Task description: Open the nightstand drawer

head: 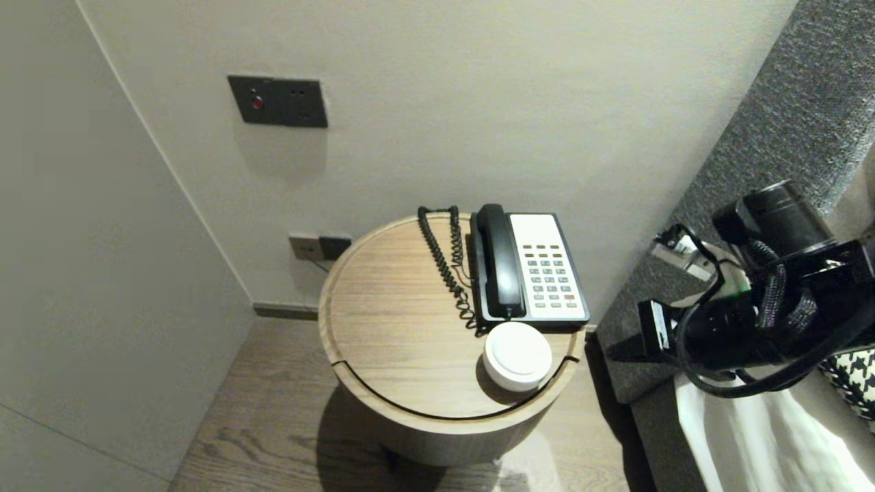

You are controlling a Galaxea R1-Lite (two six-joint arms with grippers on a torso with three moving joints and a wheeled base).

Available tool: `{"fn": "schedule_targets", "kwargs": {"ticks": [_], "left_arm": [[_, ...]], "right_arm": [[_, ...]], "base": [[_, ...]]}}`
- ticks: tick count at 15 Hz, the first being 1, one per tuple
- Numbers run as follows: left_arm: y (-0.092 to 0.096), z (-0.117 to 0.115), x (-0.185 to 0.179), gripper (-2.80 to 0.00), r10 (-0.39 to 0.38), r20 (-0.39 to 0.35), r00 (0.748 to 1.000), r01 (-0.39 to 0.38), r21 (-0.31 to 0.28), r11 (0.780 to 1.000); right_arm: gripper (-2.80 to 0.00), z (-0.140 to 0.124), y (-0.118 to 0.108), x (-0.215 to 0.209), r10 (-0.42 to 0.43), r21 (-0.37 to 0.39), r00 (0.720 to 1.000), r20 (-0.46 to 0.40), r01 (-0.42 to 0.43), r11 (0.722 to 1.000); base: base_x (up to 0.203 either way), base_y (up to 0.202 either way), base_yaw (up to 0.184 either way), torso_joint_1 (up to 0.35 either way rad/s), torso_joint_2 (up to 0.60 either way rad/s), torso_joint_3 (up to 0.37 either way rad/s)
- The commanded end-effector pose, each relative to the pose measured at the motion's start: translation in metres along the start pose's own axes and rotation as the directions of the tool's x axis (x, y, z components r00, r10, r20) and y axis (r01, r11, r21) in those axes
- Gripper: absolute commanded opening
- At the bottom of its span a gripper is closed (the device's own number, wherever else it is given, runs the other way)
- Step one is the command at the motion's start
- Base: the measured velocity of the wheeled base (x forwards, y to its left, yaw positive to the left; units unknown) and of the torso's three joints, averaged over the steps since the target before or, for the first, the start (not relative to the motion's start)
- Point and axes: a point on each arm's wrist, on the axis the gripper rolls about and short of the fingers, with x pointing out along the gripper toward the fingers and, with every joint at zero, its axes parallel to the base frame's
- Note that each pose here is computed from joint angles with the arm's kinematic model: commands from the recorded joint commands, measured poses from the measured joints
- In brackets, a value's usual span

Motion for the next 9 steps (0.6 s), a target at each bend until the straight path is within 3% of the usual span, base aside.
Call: {"fn": "schedule_targets", "kwargs": {"ticks": [1, 3, 9], "left_arm": [[0.000, 0.000, 0.000, -2.80, 0.002, 0.000, 1.000, -0.002, 0.000, 1.000], [0.000, 0.000, 0.000, -2.80, 0.001, 0.000, 1.000, -0.001, 0.000, 1.000], [0.000, 0.000, 0.000, -2.80, 0.000, 0.000, 1.000, 0.000, 0.000, 1.000]], "right_arm": [[-2.80, -0.007, 0.000, 0.012, 0.000, -0.006, 0.999, -0.046, 0.000, 1.000], [-2.80, -0.005, 0.002, 0.021, 0.022, -0.023, 1.000, -0.018, -0.022, 0.999], [-2.80, -0.008, 0.004, 0.038, 0.028, -0.035, 0.998, -0.047, -0.030, 0.999]], "base": [[0.000, 0.000, 0.000, 0.000, 0.00, 0.000], [0.000, 0.000, 0.000, 0.000, 0.00, 0.000], [0.000, 0.000, 0.000, 0.000, 0.00, 0.000]]}}
